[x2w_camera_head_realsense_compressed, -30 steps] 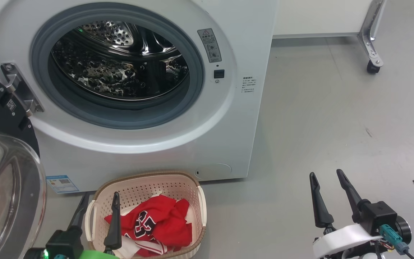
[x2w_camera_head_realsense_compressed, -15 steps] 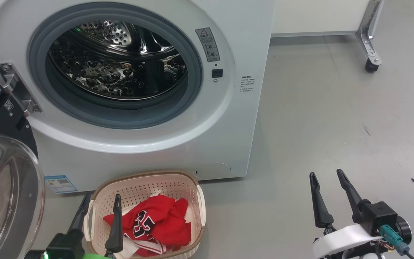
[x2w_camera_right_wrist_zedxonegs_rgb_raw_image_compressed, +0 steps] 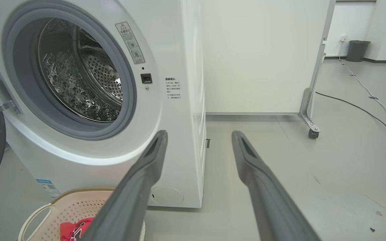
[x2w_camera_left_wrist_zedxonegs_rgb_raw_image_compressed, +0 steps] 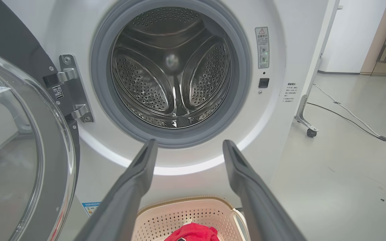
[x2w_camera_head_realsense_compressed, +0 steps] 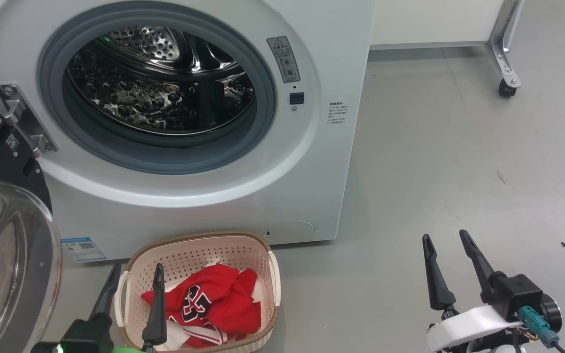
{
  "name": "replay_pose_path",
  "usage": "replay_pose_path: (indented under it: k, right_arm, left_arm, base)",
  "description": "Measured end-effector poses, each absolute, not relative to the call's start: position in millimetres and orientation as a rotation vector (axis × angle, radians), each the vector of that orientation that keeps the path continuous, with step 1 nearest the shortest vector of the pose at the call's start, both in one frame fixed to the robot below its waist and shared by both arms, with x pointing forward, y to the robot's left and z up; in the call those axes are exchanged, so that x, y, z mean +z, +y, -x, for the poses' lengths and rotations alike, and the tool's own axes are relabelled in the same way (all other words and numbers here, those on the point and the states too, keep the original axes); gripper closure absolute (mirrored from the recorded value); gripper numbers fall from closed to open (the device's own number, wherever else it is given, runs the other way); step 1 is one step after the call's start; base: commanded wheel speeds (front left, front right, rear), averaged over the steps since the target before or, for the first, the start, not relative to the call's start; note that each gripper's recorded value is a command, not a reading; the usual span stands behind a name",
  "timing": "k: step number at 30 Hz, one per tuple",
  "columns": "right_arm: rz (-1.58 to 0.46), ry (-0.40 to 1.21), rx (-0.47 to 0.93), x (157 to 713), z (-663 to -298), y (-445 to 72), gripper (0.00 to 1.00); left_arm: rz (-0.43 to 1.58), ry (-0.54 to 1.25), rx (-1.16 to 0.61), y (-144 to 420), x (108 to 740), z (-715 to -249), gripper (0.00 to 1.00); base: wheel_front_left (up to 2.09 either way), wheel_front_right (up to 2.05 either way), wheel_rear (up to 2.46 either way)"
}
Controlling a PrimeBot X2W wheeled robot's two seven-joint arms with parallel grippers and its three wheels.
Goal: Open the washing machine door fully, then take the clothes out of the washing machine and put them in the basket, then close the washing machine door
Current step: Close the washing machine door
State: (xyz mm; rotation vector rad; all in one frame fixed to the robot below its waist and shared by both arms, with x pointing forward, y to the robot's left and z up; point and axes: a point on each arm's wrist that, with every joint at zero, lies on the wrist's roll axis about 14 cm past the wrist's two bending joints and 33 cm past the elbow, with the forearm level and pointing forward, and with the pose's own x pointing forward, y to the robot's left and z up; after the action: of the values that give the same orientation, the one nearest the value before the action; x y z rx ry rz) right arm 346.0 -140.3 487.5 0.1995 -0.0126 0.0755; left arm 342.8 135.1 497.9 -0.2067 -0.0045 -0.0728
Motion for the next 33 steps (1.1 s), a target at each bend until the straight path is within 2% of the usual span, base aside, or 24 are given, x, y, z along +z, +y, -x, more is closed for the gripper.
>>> replay_pose_path:
  k: [33]
  right_arm:
    - [-0.196,-0.005,0.071,485,-346,-141,0.0]
  left_arm:
    - [0.202,-0.023,-0.096,131,509,-344,0.0]
  base:
    - [-0.81,0.81,0.0]
